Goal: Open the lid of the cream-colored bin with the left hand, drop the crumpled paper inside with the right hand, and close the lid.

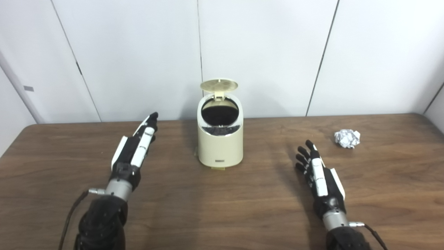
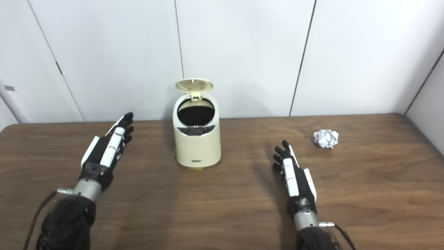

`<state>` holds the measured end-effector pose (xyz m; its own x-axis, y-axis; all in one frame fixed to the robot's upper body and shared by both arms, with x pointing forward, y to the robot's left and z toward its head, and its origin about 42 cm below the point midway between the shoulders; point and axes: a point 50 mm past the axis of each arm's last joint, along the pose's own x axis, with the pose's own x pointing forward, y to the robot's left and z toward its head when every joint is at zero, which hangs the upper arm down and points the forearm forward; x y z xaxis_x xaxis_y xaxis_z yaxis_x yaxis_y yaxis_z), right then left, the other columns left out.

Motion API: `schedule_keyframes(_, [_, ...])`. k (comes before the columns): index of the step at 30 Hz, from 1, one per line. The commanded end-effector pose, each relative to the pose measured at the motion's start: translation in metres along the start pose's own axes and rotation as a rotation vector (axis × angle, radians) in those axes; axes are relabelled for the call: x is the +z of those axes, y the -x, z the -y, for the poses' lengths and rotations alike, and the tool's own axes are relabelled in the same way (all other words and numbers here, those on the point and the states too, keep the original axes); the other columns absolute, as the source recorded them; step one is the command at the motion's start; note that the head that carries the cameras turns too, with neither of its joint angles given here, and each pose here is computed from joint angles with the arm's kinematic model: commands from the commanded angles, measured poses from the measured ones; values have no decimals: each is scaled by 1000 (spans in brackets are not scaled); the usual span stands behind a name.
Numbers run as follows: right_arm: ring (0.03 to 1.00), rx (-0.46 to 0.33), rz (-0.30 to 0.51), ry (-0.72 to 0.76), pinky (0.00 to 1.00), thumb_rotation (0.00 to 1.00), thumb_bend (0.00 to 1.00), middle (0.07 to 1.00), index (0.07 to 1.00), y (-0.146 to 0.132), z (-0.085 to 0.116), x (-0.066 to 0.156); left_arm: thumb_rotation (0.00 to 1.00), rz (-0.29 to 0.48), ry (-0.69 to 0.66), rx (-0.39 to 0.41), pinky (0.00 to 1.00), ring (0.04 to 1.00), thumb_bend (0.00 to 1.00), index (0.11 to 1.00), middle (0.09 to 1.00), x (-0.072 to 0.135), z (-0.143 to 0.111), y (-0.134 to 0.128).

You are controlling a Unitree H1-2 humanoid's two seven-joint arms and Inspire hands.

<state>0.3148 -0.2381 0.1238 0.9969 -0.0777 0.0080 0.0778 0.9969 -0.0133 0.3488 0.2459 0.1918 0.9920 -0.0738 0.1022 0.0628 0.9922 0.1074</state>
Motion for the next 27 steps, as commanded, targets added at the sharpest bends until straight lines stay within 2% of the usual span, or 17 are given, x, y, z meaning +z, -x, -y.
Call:
schedule_keyframes(1, [942, -4, 49, 19, 939, 910, 553, 948, 972, -8, 8, 19, 968, 69, 19, 20, 973, 986, 578, 1000, 995, 6, 3, -2])
schedule_keyframes(4, [942, -5, 57, 70, 926, 859, 524, 951, 976, -13, 16, 28, 936, 50, 43, 48, 965, 974, 568, 1000, 988, -7, 8, 6])
schedule_keyframes(7, [943, -6, 57, 88, 935, 789, 542, 956, 977, -20, 23, 34, 892, 32, 72, 82, 987, 986, 553, 1000, 993, -19, 11, 12])
schedule_keyframes(10, [927, -12, 70, 133, 922, 763, 549, 945, 974, -27, 28, 40, 893, 23, 89, 98, 991, 989, 551, 1000, 993, -28, 12, 17])
schedule_keyframes(13, [907, -29, 98, 198, 883, 665, 543, 931, 965, -33, 36, 49, 897, 14, 100, 93, 1000, 998, 552, 1000, 999, -36, 13, 21])
schedule_keyframes(14, [908, -32, 115, 232, 872, 639, 544, 928, 960, -38, 40, 53, 896, 10, 100, 91, 1000, 999, 552, 1000, 1000, -38, 13, 22])
schedule_keyframes(15, [910, -34, 129, 267, 860, 568, 557, 933, 948, -41, 44, 57, 885, 8, 100, 89, 1000, 1000, 564, 1000, 1000, -40, 12, 23])
schedule_keyframes(17, [900, -48, 148, 337, 836, 514, 582, 923, 931, -50, 53, 66, 880, 0, 94, 87, 1000, 1000, 574, 1000, 1000, -43, 10, 25])
schedule_keyframes(20, [906, -80, 166, 411, 878, 434, 593, 918, 920, -61, 62, 84, 874, -7, 92, 87, 1000, 1000, 580, 1000, 1000, -46, 3, 25])
schedule_keyframes(23, [906, -96, 179, 457, 890, 402, 611, 913, 914, -66, 66, 99, 868, -19, 94, 90, 1000, 1000, 582, 1000, 1000, -46, -1, 24])
schedule_keyframes(25, [873, -121, 190, 506, 829, 300, 646, 889, 893, -71, 69, 116, 862, -35, 102, 92, 1000, 1000, 554, 1000, 1000, -46, -6, 22])
schedule_keyframes(27, [861, -140, 196, 575, 803, 265, 658, 877, 884, -73, 69, 129, 844, -39, 112, 91, 1000, 1000, 548, 1000, 1000, -45, -9, 21])
